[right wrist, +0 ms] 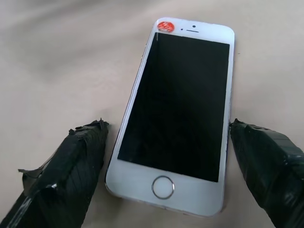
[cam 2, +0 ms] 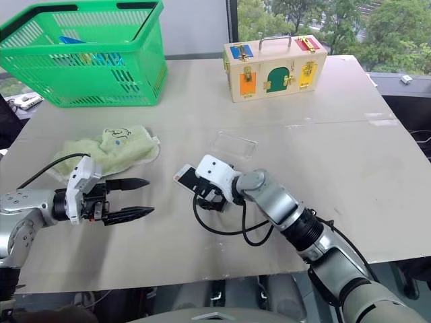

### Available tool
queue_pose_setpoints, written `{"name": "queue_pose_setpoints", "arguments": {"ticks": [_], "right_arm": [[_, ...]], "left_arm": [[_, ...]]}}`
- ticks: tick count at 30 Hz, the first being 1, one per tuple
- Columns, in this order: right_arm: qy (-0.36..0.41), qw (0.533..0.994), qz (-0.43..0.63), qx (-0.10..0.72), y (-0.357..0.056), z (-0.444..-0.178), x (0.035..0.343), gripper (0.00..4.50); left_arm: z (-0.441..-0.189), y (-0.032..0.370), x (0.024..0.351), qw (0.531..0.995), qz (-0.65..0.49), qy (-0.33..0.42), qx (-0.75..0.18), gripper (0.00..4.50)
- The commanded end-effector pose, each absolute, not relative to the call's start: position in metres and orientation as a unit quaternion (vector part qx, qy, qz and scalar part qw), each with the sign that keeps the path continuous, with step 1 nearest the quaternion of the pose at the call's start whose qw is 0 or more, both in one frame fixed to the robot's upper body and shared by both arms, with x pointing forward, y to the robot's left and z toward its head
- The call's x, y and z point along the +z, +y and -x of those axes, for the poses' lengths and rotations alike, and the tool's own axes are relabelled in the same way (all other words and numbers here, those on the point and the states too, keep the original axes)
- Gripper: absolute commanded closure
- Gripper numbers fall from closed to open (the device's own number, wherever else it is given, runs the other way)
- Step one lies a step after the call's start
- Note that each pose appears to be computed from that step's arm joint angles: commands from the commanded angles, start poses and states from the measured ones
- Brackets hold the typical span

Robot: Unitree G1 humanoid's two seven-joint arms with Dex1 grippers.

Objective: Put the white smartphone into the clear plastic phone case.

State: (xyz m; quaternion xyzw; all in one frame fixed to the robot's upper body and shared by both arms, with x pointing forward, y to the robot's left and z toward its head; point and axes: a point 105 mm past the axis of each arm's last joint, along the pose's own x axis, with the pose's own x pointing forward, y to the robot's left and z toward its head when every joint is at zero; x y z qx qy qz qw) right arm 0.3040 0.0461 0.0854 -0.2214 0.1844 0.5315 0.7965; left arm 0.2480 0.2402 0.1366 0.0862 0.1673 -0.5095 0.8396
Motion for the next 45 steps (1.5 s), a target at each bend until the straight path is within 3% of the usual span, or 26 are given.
{"name": "queue_pose_setpoints", "arguments": {"ticks": [1, 3, 8, 11, 18, 23, 27, 39, 44, 45], "right_arm": [[0.232, 0.797, 0.245, 0.501, 0.032, -0.311, 0.058, 0.94], [0.237, 0.796, 0.241, 0.502, 0.024, -0.312, 0.057, 1.55], [0.213, 0.802, 0.225, 0.511, 0.001, -0.313, 0.067, 1.55], [0.161, 0.797, 0.205, 0.545, -0.014, -0.302, 0.083, 1.55], [0.146, 0.79, 0.214, 0.556, -0.084, -0.275, 0.092, 1.55], [0.141, 0.807, 0.29, 0.495, -0.147, -0.284, 0.1, 1.56], [0.151, 0.791, 0.325, 0.496, -0.175, -0.287, 0.1, 1.56], [0.086, 0.776, 0.337, 0.527, -0.173, -0.325, 0.113, 1.56], [0.098, 0.774, 0.29, 0.554, -0.168, -0.329, 0.114, 1.56], [0.102, 0.773, 0.284, 0.558, -0.168, -0.328, 0.115, 0.53]], "left_arm": [[-0.25, 0.236, 0.148, 0.843, -0.1, 0.136, -0.51, 0.0], [-0.251, 0.232, 0.15, 0.843, -0.1, 0.129, -0.512, 0.0], [-0.254, 0.228, 0.151, 0.85, -0.092, 0.116, -0.505, 0.0], [-0.256, 0.225, 0.15, 0.852, -0.089, 0.11, -0.504, 0.0], [-0.258, 0.218, 0.147, 0.853, -0.081, 0.101, -0.506, 0.0], [-0.269, 0.215, 0.143, 0.85, -0.083, 0.099, -0.51, 0.0], [-0.278, 0.211, 0.143, 0.847, -0.087, 0.094, -0.516, 0.0], [-0.304, 0.197, 0.15, 0.84, -0.107, 0.067, -0.528, 0.0], [-0.312, 0.184, 0.15, 0.837, -0.118, 0.06, -0.531, 0.0], [-0.316, 0.18, 0.151, 0.838, -0.122, 0.053, -0.529, 0.0]]}}
